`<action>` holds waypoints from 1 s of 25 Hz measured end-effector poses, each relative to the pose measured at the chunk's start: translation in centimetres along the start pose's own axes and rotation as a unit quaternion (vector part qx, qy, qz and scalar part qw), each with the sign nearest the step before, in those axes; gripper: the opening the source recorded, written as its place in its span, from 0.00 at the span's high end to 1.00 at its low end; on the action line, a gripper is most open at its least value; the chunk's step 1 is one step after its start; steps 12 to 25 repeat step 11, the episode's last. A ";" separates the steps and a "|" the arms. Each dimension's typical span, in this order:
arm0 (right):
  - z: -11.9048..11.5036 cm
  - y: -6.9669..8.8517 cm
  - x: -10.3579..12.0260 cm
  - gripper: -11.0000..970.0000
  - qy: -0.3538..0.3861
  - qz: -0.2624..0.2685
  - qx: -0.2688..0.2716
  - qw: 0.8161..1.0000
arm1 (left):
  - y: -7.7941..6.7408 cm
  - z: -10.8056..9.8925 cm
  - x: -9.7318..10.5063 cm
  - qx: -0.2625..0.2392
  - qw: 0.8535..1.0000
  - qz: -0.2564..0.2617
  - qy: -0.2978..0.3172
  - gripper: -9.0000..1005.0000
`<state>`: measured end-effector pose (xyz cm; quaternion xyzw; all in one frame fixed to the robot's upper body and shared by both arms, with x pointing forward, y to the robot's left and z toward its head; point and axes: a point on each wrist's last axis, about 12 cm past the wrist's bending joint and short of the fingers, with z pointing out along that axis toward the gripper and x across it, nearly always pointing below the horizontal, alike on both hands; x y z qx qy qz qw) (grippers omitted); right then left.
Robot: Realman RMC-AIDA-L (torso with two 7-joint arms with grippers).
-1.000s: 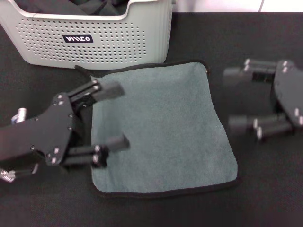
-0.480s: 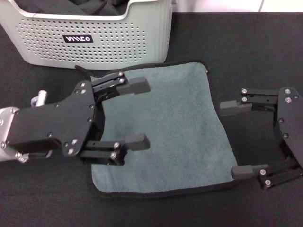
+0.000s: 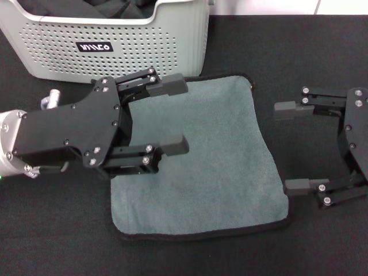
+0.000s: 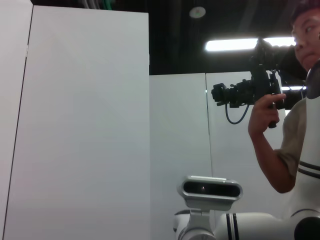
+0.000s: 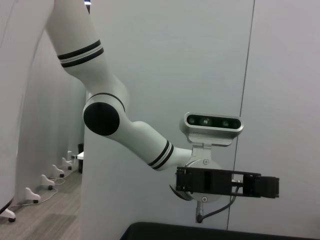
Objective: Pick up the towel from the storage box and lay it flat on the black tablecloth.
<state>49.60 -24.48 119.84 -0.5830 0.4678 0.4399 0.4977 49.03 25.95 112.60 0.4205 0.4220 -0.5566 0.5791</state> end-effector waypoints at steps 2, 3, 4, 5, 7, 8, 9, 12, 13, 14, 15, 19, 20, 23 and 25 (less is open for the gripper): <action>-0.1 0.1 0.1 0.09 -0.001 -0.003 0.003 1.000 | 0.5 0.0 -0.3 0.003 1.000 -0.007 0.008 0.22; -0.1 0.1 0.1 0.09 -0.002 -0.003 0.005 1.000 | 0.8 0.0 -0.5 0.004 1.000 -0.013 0.011 0.24; -0.1 0.1 0.2 0.09 -0.004 -0.002 0.007 1.000 | 1.1 0.1 -0.6 0.003 1.000 -0.022 0.015 0.26; -0.2 0.1 0.2 0.09 -0.006 -0.002 0.012 1.000 | 1.4 0.1 -0.8 0.001 1.000 -0.025 0.017 0.26; -0.4 0.1 0.3 0.09 -0.008 -0.001 0.019 1.000 | 1.7 0.1 -0.9 -0.008 1.000 -0.024 0.019 0.27; -0.4 0.0 0.4 0.09 -0.008 -0.001 0.022 1.000 | 1.9 0.1 -0.9 -0.010 0.999 -0.021 0.021 0.27; -0.5 0.0 0.4 0.09 -0.009 -0.002 0.024 1.000 | 1.9 0.2 -0.9 -0.011 1.000 -0.020 0.021 0.27; -0.6 0.0 0.6 0.09 -0.011 -0.004 0.027 1.000 | 2.1 0.3 -0.9 -0.012 1.000 -0.016 0.023 0.27; -0.6 0.0 0.6 0.09 -0.011 -0.004 0.027 1.000 | 2.1 0.3 -0.9 -0.012 1.000 -0.016 0.023 0.27; -0.6 0.0 0.6 0.09 -0.011 -0.004 0.027 1.000 | 2.1 0.3 -0.9 -0.012 1.000 -0.016 0.023 0.27; -0.6 0.0 0.6 0.09 -0.011 -0.004 0.027 1.000 | 2.1 0.3 -0.9 -0.012 1.000 -0.016 0.023 0.27; -0.6 0.0 0.6 0.09 -0.011 -0.004 0.027 1.000 | 2.1 0.3 -0.9 -0.012 1.000 -0.016 0.023 0.27; -0.6 0.0 0.6 0.09 -0.011 -0.004 0.027 1.000 | 2.1 0.3 -0.9 -0.012 1.000 -0.016 0.023 0.27; -0.6 0.0 0.6 0.09 -0.011 -0.004 0.027 1.000 | 2.1 0.3 -0.9 -0.012 1.000 -0.016 0.023 0.27; -0.6 0.0 0.6 0.09 -0.011 -0.004 0.027 1.000 | 2.1 0.3 -0.9 -0.012 1.000 -0.016 0.023 0.27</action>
